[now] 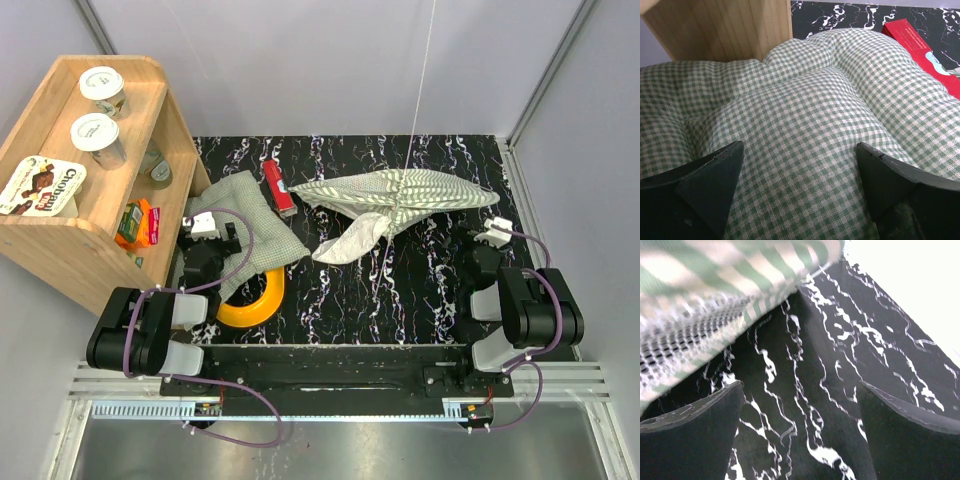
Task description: Set up the pet tent
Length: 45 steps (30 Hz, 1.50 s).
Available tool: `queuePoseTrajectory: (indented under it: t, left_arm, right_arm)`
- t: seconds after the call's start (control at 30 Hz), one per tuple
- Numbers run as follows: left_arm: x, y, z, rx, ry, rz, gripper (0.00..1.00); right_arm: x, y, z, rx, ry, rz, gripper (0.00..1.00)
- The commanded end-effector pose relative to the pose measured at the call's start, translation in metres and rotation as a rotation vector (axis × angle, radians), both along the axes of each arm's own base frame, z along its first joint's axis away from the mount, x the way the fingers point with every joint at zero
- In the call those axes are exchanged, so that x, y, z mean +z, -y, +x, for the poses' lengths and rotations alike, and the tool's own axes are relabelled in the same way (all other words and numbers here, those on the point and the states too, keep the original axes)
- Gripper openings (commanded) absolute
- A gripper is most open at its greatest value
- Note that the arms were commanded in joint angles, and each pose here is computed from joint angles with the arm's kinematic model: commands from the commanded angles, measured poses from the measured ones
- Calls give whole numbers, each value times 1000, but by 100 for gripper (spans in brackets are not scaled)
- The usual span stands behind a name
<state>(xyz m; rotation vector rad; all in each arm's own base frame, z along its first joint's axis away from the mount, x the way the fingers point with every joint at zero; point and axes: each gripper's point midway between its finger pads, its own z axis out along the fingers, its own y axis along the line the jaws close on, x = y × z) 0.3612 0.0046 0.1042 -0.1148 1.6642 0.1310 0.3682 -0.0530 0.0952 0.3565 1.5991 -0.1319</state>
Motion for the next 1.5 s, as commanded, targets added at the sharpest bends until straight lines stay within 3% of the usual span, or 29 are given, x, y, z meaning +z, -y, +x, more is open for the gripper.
queuePoseTrajectory:
  t: [0.0,0.17,0.27,0.5,0.67,0.77,0.9,1.03,1.3,1.47]
  left_arm:
    - [24,-16,3,78,98,4,99]
    - [25,-16,4,77,98,4,99]
    - [24,-15,4,72,94,4,99]
    - [28,-9,6,37,95,11,99]
    - [44,-6,16,24,8,27,99]
    - [63,7,28,-74,-50,108,99]
    - [89,26,30,-194,-28,143,97]
    - [94,37,21,-269,-87,149,94]
    - [96,55,10,-379,-190,136,90]
    - [98,60,4,-415,-199,140,89]
  right_arm:
    - [32,6,-12,-39,156,6,99]
    - [35,5,-18,-31,184,-3,97]
    - [60,24,-37,-172,243,33,99]
    - [190,28,-61,-208,426,126,94]
    - [204,25,-77,-212,395,238,89]
    - [219,-2,-66,-51,334,214,85]
    - [246,-90,-33,446,184,172,79]
    - [218,-113,-12,501,-70,183,77]
    - [196,-190,11,688,-94,170,81]
    - [177,-205,30,699,-133,191,79]
